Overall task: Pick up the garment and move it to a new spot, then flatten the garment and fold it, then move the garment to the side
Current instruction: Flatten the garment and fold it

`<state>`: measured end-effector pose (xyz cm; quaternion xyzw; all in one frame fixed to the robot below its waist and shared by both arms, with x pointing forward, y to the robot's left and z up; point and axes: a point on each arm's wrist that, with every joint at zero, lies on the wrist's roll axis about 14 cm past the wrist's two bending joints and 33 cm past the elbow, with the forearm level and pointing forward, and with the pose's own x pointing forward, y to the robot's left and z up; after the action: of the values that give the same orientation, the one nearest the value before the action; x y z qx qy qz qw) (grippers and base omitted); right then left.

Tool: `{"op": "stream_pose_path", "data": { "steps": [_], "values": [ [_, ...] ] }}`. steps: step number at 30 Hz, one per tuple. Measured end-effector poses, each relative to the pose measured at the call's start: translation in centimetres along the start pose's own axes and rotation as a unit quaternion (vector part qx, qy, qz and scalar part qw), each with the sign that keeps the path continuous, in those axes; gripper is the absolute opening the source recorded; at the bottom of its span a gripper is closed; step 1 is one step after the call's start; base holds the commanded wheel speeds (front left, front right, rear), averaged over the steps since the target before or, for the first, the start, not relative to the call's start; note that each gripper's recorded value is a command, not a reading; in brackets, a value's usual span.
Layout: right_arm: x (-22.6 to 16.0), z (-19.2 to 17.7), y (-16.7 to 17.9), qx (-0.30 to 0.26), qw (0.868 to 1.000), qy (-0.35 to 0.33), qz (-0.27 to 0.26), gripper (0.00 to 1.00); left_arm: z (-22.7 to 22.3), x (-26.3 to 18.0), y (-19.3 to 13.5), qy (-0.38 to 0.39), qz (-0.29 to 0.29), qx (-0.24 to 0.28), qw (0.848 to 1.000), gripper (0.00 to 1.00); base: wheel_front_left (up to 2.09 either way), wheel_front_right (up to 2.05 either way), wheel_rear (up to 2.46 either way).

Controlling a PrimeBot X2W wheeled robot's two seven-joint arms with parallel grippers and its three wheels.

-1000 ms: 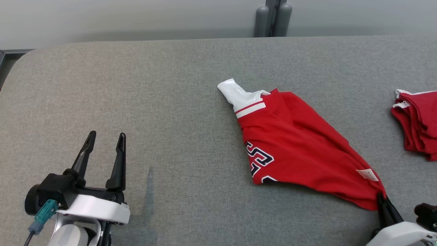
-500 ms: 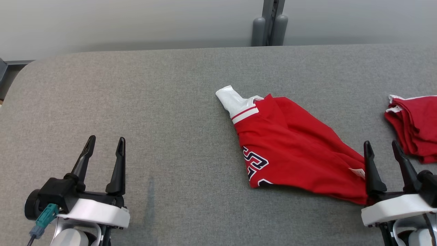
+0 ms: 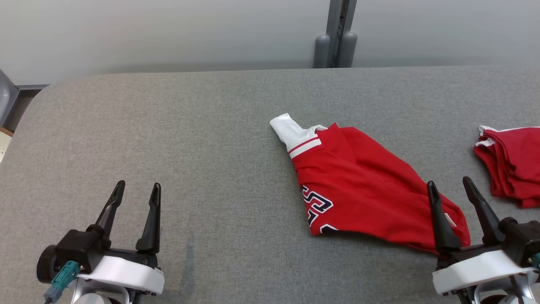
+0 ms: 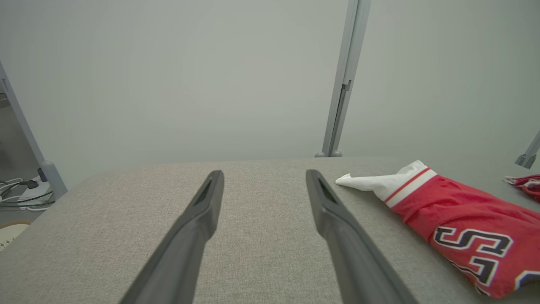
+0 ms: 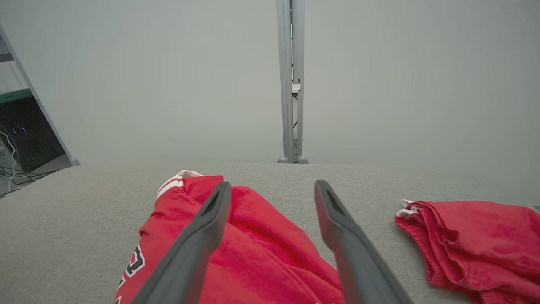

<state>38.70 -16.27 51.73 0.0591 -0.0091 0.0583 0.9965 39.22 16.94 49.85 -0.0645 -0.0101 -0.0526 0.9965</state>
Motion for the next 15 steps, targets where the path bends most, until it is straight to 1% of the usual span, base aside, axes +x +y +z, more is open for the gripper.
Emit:
{"op": "stream_pose_path", "data": {
  "steps": [10, 13, 15],
  "values": [
    [0.1, -0.2, 0.0, 0.009, 1.000, 0.003, 0.000, 1.00, -0.1, 0.6, -0.4, 0.006, -0.008, 0.001, 1.000, 1.00, 0.00, 0.00, 0.00],
    [0.3, -0.5, -0.1, 0.010, 1.000, 0.007, -0.001, 1.00, 0.7, 1.9, -1.7, -0.003, -0.031, 0.001, 1.000, 1.00, 0.00, 0.00, 0.00],
    [0.6, -0.6, -0.1, 0.010, 1.000, 0.008, -0.001, 1.00, 1.7, 3.2, -3.1, -0.018, -0.057, -0.002, 0.998, 1.00, 0.00, 0.00, 0.00]
  ]
}}
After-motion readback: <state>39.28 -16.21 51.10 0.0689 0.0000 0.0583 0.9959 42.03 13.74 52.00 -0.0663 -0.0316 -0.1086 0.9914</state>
